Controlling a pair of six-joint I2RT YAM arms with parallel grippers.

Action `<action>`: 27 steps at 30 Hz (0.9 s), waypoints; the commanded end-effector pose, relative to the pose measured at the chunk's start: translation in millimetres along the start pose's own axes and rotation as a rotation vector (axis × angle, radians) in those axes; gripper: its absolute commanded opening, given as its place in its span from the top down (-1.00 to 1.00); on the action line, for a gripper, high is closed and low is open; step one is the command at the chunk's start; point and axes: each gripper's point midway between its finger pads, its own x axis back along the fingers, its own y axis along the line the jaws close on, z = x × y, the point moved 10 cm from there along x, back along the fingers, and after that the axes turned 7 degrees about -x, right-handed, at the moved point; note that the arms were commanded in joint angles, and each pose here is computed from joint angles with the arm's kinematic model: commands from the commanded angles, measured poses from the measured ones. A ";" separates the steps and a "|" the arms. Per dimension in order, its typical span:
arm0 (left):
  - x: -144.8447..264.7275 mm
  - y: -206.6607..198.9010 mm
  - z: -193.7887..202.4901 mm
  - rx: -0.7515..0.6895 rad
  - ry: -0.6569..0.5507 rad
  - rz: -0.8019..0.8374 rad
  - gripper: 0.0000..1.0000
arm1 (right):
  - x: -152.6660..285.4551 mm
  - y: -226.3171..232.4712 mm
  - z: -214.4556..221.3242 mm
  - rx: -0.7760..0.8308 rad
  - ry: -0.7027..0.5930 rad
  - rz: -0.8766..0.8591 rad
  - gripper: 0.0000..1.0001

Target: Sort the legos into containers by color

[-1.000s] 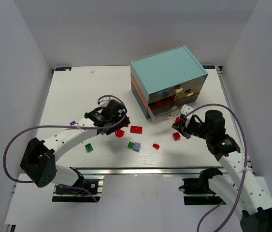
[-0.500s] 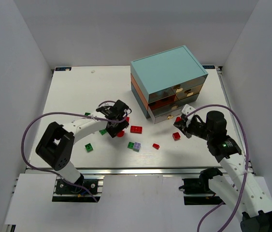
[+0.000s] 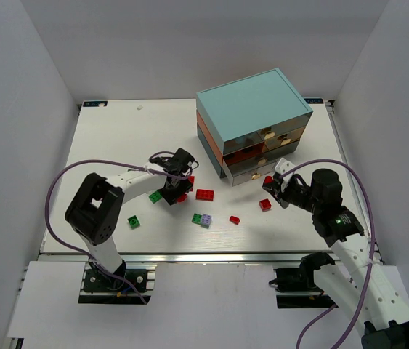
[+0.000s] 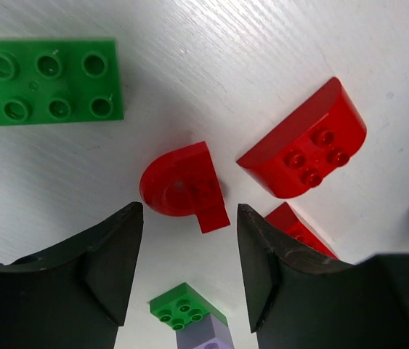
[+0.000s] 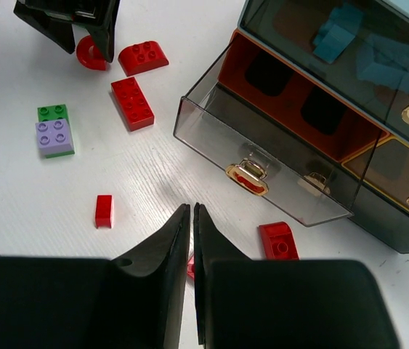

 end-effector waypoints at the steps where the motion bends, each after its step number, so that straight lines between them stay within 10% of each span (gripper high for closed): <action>1: 3.2 -5.3 -8.8 0.013 -0.032 0.003 -0.29 | 0.3 -2.9 -6.0 0.021 -0.044 0.029 0.78; 19: -14.9 0.8 -15.5 -0.054 -0.015 -0.041 -0.15 | 1.3 -3.0 -6.5 0.019 -0.052 0.036 0.79; 27: -8.5 3.5 -16.6 -0.120 -0.016 -0.020 0.50 | 1.5 -2.4 -7.3 0.021 -0.056 0.034 0.79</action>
